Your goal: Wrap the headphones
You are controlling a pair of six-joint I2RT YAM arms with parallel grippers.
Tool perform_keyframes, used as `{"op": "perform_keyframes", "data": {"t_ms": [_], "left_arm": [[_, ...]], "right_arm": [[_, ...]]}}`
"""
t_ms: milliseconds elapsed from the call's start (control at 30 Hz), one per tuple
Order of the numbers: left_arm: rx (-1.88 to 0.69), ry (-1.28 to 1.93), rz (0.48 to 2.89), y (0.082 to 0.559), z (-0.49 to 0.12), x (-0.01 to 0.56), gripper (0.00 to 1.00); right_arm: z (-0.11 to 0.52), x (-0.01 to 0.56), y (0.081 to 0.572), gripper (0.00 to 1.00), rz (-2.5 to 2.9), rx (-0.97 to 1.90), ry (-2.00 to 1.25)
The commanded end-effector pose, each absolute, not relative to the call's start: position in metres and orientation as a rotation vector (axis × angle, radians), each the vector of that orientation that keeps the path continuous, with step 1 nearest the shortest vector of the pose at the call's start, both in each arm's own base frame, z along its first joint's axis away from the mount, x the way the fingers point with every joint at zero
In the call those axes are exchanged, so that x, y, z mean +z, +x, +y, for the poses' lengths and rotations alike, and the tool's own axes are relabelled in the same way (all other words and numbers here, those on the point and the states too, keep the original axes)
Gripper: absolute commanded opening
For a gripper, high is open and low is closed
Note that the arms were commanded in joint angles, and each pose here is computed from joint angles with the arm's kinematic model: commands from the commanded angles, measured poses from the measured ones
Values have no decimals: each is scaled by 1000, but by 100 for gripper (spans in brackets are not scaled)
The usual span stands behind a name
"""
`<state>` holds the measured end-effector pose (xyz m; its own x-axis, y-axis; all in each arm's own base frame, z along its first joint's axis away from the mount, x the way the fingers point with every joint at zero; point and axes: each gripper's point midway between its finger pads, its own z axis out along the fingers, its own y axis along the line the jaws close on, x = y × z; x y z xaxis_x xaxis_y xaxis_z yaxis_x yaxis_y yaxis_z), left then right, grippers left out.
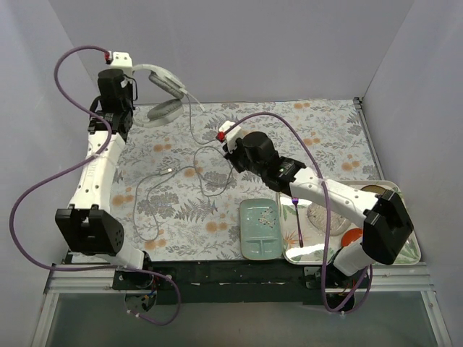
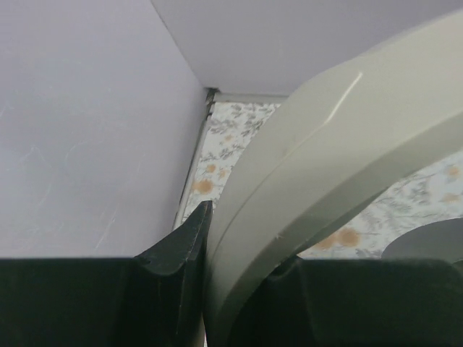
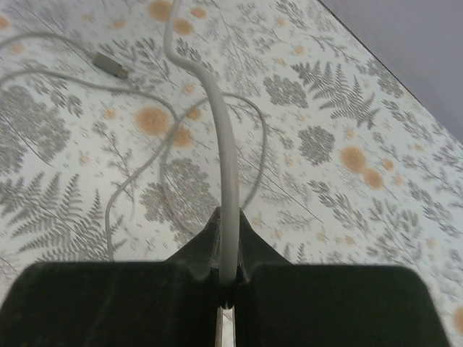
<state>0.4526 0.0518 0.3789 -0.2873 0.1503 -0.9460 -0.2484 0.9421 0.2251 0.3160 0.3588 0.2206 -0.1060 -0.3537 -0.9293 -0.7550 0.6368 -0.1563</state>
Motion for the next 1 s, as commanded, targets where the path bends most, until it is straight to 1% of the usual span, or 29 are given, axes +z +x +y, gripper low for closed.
{"op": "perform_keyframes", "data": {"t_ms": [0, 33, 67, 100, 167, 200, 267, 433, 600, 700, 733, 800, 833, 867, 933, 967], "left_arm": [[585, -63, 1725, 466, 55, 381, 0], [637, -40, 1731, 467, 51, 376, 0], [656, -22, 1728, 470, 47, 371, 0], [675, 13, 1756, 472, 42, 355, 0], [711, 92, 1752, 473, 23, 347, 0], [731, 132, 1772, 471, 17, 332, 0], [746, 234, 1756, 470, -6, 327, 0], [744, 456, 1757, 453, -54, 297, 0], [713, 611, 1742, 436, -79, 285, 0], [611, 700, 1774, 423, -98, 275, 0], [514, 733, 1785, 418, -114, 270, 0], [415, 773, 1844, 407, -125, 266, 0], [305, 776, 1863, 403, -139, 264, 0], [254, 810, 1907, 394, -143, 257, 0], [105, 832, 1913, 385, -163, 261, 0], [65, 849, 1936, 378, -165, 258, 0]], "right_arm": [[307, 227, 306, 1, 1788, 133, -1103], [310, 241, 304, 1, 1762, 151, -1107], [307, 243, 301, 1, 1770, 149, -1130], [305, 252, 300, 1, 1752, 150, -1128], [306, 269, 302, 1, 1720, 149, -1117], [305, 273, 304, 1, 1705, 130, -1122], [300, 288, 314, 1, 1686, 70, -1085], [292, 300, 341, 1, 1679, -64, -1066], [278, 319, 374, 1, 1668, -120, -994], [280, 327, 389, 1, 1648, -95, -979], [286, 340, 391, 1, 1619, -56, -978], [291, 348, 400, 1, 1598, -23, -964], [300, 361, 400, 1, 1562, 33, -970], [305, 360, 405, 1, 1561, 54, -975], [313, 378, 411, 1, 1523, 117, -963], [319, 372, 416, 1, 1533, 131, -974]]}}
